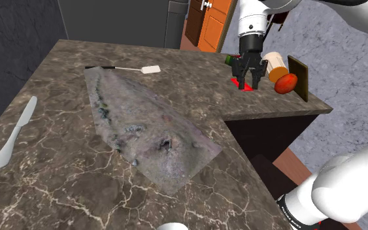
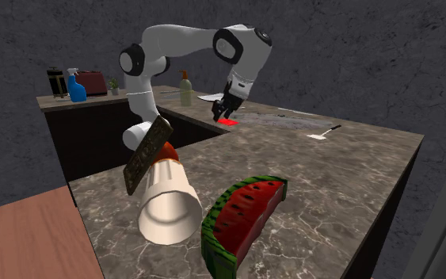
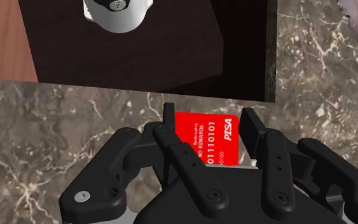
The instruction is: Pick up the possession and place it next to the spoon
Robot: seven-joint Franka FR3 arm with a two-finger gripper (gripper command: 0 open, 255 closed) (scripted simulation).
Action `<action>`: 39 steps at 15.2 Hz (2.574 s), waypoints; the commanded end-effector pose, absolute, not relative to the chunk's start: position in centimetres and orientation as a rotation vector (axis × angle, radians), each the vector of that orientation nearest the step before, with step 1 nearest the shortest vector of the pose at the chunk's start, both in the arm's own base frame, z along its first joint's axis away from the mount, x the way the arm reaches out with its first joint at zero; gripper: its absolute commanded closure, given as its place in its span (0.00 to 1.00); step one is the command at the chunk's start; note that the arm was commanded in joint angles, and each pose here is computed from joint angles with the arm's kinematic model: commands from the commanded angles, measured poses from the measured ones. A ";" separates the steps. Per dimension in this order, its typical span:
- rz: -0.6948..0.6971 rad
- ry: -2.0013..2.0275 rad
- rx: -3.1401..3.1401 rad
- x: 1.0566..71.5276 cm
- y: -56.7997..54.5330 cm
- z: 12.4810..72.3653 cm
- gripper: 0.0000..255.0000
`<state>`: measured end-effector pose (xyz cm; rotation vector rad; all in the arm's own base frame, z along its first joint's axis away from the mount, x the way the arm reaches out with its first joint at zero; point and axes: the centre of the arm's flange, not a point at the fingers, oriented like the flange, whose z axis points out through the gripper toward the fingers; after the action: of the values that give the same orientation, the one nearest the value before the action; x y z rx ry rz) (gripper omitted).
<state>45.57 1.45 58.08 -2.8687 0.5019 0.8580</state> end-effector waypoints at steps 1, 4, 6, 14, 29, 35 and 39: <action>0.859 0.504 -2.868 44.4 3.8 57.9 1.00; 0.859 0.504 -2.868 42.4 7.2 58.0 1.00; 0.859 0.504 -2.868 41.1 9.5 58.0 1.00; 0.859 0.504 -2.868 35.9 18.7 58.0 1.00; 0.859 0.504 -2.868 26.1 35.9 58.1 1.00; 0.859 0.504 -2.868 22.1 42.8 58.1 1.00; 0.859 0.504 -2.868 19.5 47.4 58.1 1.00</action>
<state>20.28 46.34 57.83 -2.8700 0.5027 0.8585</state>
